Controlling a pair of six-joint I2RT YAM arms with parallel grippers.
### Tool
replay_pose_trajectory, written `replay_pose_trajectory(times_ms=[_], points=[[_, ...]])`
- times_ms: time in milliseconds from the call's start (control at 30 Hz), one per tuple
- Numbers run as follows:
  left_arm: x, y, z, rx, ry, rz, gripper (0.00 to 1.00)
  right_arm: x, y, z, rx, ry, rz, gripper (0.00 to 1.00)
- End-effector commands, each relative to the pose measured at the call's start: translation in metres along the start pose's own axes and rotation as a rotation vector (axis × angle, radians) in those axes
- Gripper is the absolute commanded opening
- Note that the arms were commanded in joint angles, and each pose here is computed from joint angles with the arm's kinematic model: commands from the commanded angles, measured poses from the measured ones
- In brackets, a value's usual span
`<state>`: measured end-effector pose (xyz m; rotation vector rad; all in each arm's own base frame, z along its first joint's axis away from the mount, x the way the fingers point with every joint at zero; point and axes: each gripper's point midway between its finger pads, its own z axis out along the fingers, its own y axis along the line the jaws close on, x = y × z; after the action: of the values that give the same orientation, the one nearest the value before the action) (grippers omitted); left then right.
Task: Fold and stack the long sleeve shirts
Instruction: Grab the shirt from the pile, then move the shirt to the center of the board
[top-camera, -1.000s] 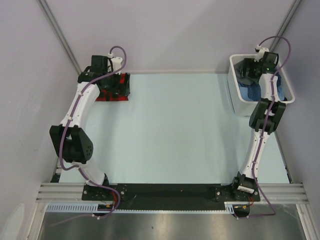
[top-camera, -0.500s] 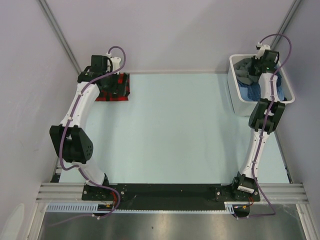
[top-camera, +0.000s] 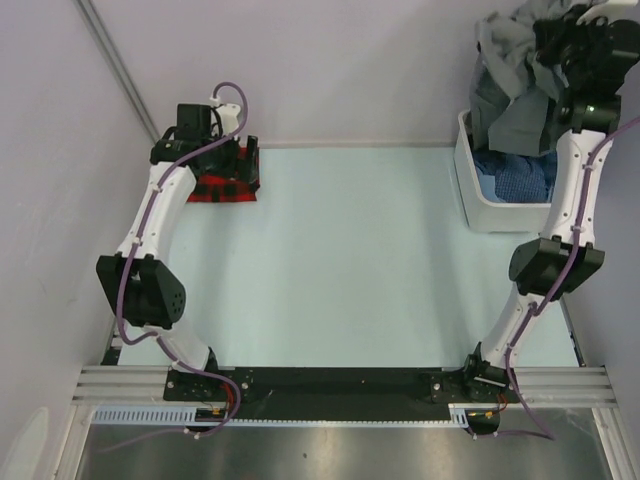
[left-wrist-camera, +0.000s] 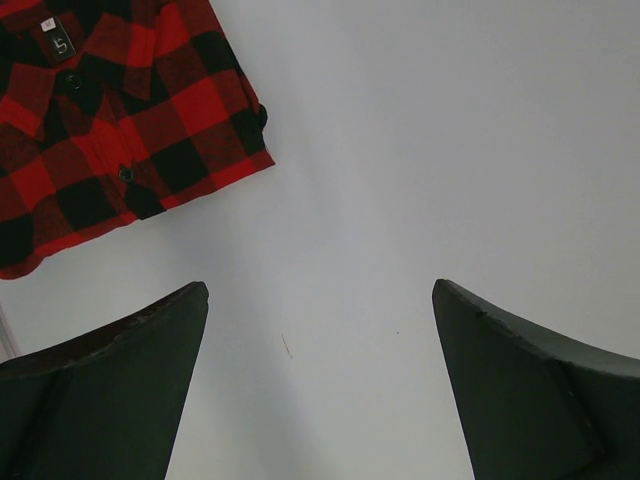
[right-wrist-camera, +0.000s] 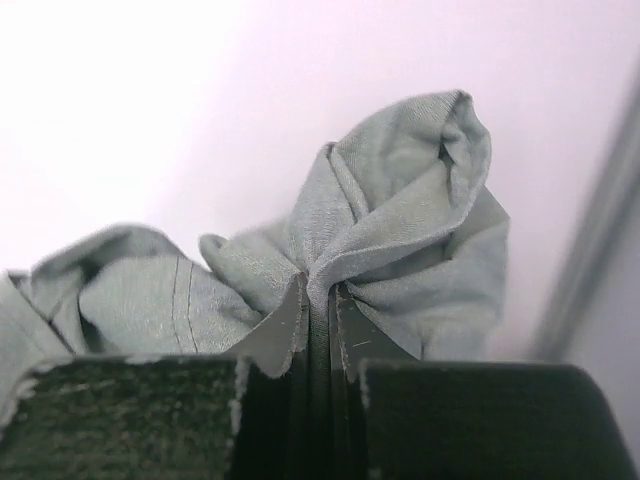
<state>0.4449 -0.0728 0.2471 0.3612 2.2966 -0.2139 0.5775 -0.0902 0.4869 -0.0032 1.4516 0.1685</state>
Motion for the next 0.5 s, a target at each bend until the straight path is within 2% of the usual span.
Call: replay_pose_trajectory(times_ms=[0,133,200,367,467], points=[[-0.022,-0.004,-0.035,0.019,-0.12,-0.038,0.99,-0.141,0.1,-0.049,-0.216,-0.346,0.041,0.0],[-0.026,0.002,-0.049,0.07,-0.168,-0.109,0.99,-0.187,0.169,-0.078,-0.347,-0.479,0.045,0.0],[-0.026,0.017,-0.059,0.072,-0.189,-0.166,0.99,-0.201,0.205,-0.09,-0.414,-0.531,0.048,0.0],[-0.022,0.029,-0.07,0.08,-0.216,-0.189,0.99,-0.227,0.298,-0.12,-0.572,-0.677,0.065,0.0],[-0.017,0.031,-0.074,0.065,-0.231,-0.187,0.99,-0.223,0.344,-0.129,-0.623,-0.701,0.081,0.0]])
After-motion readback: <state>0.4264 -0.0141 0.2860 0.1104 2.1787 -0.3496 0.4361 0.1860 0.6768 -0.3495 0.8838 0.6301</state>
